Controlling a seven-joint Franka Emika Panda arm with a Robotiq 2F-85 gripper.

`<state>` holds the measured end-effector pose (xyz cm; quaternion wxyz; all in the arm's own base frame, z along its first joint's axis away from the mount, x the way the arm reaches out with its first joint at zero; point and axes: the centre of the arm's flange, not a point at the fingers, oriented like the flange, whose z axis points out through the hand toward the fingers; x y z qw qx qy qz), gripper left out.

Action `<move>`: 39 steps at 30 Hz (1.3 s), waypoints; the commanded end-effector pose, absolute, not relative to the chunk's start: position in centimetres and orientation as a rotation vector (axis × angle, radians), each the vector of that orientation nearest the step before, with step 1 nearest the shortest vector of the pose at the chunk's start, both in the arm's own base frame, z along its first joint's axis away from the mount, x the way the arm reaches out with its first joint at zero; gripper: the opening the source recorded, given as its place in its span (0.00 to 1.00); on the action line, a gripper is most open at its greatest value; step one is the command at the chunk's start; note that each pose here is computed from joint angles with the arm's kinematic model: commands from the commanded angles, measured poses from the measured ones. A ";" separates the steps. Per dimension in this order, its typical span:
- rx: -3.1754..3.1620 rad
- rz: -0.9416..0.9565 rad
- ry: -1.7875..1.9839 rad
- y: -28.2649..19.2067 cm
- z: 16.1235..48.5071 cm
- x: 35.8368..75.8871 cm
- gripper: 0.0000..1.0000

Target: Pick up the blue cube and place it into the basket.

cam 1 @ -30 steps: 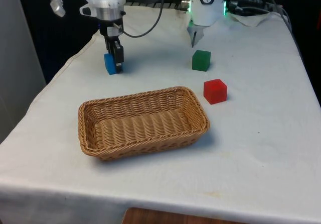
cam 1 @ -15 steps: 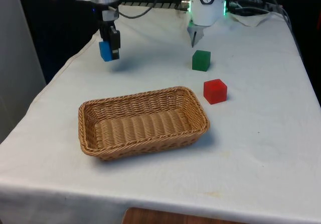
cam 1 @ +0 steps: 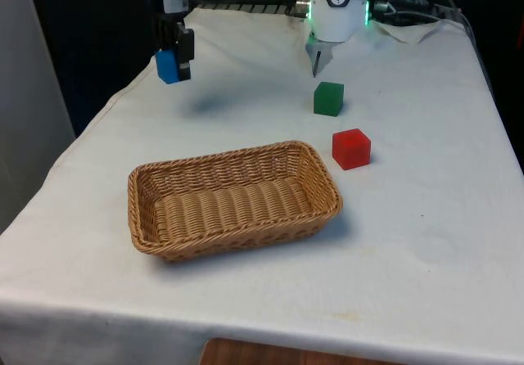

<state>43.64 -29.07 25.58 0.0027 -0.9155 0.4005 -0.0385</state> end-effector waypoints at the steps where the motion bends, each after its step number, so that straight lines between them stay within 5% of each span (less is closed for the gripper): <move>1: -2.888 -0.121 1.231 -29.1 26.1 43.5 0.01; 39: -3.035 -0.147 0.893 -28.8 30.5 45.9 0.01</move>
